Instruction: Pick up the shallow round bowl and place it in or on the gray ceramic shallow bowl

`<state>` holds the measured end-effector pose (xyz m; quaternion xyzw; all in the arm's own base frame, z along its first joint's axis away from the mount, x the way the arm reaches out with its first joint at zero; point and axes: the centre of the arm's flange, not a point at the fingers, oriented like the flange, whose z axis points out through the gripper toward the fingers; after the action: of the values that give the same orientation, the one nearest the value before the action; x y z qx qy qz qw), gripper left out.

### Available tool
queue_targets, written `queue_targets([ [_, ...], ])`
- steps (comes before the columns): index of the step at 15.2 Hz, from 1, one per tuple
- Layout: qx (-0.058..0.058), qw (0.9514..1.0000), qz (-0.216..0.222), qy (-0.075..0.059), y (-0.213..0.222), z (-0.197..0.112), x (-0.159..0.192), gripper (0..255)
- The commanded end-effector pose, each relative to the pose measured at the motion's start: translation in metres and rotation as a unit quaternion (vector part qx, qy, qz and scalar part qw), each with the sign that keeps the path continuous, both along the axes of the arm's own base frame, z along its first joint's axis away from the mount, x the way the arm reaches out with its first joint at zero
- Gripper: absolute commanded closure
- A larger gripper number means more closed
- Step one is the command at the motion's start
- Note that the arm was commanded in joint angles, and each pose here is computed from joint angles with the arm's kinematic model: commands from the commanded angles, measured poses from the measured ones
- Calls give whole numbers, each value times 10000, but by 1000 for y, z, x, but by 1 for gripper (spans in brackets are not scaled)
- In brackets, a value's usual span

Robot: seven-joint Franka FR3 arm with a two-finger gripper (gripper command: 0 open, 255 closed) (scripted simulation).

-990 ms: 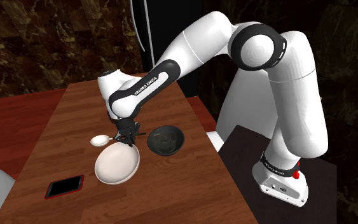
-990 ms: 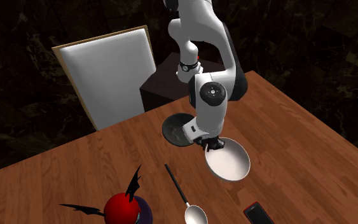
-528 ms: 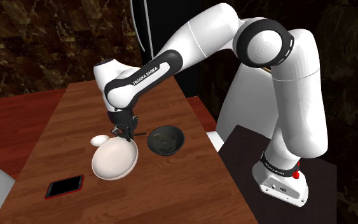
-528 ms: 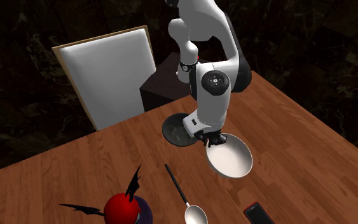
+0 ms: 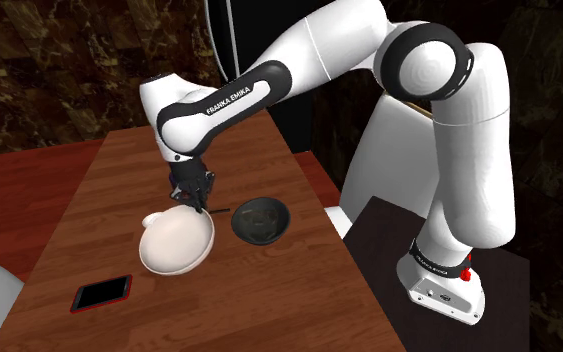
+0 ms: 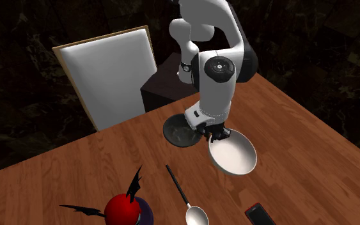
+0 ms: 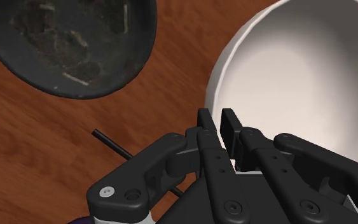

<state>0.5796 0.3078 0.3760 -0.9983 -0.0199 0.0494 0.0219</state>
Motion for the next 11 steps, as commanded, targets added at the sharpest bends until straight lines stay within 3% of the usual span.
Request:
queue_targets([
  [1, 1, 10000, 0, 0, 0, 12, 1, 255],
  [11, 1, 10000, 0, 0, -110, 37, -37, 255],
])
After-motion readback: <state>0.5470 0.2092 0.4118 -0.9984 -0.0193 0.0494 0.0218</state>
